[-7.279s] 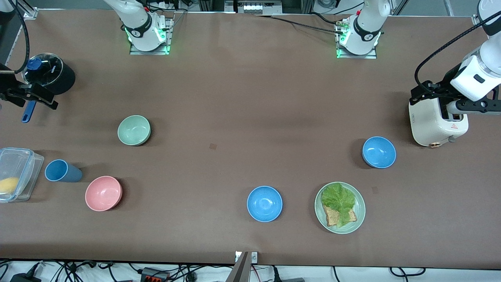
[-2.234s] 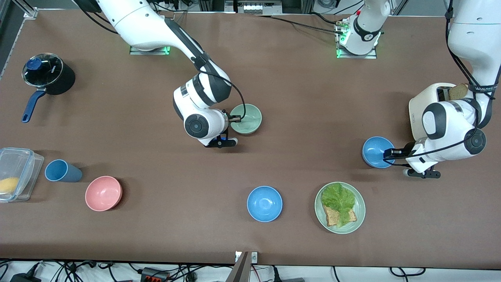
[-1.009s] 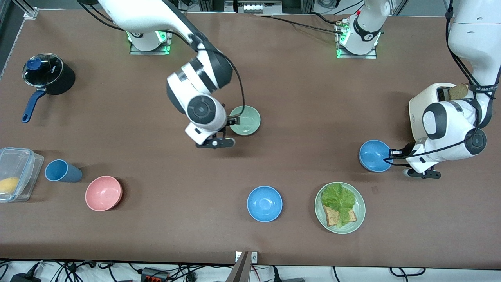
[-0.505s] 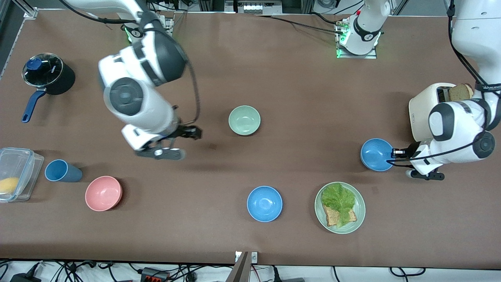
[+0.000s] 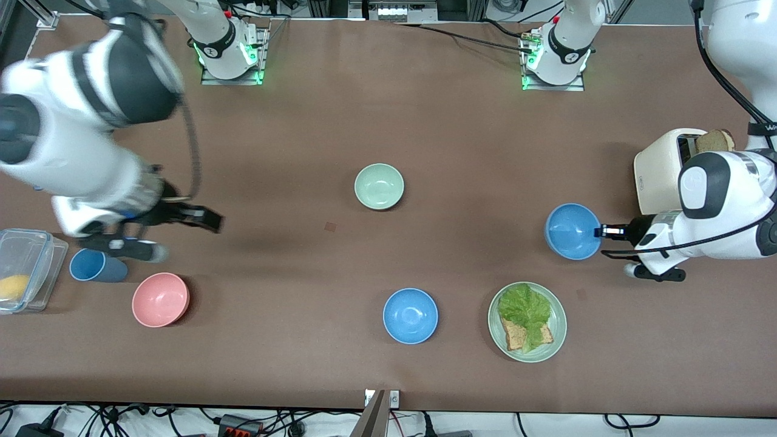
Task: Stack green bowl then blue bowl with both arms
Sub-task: 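Release the green bowl and withdraw the right gripper to its side, then carry the blue bowl with the left gripper over the green bowl, then lower the blue bowl into the green bowl with the left gripper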
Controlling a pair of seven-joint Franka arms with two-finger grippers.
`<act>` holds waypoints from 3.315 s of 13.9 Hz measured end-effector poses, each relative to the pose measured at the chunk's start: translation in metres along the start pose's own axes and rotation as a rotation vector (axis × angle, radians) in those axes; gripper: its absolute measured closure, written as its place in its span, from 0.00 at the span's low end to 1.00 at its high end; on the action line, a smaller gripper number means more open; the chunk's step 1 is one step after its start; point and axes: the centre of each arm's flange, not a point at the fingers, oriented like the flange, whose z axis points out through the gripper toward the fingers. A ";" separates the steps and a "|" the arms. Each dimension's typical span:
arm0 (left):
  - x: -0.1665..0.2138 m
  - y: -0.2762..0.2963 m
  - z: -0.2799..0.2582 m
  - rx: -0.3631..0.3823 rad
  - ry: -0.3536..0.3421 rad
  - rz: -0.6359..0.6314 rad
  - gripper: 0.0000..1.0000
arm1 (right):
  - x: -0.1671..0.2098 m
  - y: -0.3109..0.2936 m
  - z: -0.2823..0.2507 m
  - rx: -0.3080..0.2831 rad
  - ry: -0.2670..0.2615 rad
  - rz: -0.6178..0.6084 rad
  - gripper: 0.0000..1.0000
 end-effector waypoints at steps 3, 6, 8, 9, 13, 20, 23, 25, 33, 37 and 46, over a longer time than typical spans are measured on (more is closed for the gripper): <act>-0.007 0.078 0.001 -0.024 -0.024 -0.128 0.95 | 0.011 0.066 -0.023 0.000 0.028 0.004 0.00; -0.021 0.148 0.008 -0.038 -0.048 -0.261 0.95 | 0.006 0.106 -0.050 -0.016 0.054 -0.038 0.00; -0.030 0.185 0.012 -0.045 -0.050 -0.338 0.95 | 0.004 0.136 -0.062 -0.035 0.058 -0.104 0.00; -0.035 0.205 0.016 -0.047 -0.043 -0.376 0.95 | 0.004 0.150 -0.065 -0.043 0.059 -0.120 0.00; -0.059 0.298 0.054 -0.055 0.000 -0.539 0.95 | -0.001 0.171 -0.070 -0.055 0.048 -0.120 0.00; -0.096 0.365 0.117 -0.108 0.045 -0.739 0.95 | -0.040 0.176 -0.069 -0.061 0.007 -0.120 0.00; -0.113 0.386 0.133 -0.107 0.049 -0.767 0.95 | -0.056 0.178 -0.059 -0.061 0.018 -0.122 0.00; -0.128 0.395 0.148 -0.106 0.063 -0.779 0.95 | -0.065 0.179 -0.048 -0.060 0.041 -0.125 0.00; -0.178 0.401 0.162 -0.165 0.170 -0.852 0.95 | -0.077 0.180 -0.051 -0.058 0.082 -0.131 0.00; -0.202 0.415 0.176 -0.126 0.220 -0.864 0.95 | -0.077 0.180 -0.054 -0.060 0.079 -0.184 0.00; -0.211 0.416 0.212 -0.114 0.265 -0.888 0.95 | -0.077 0.186 -0.055 -0.060 0.073 -0.178 0.00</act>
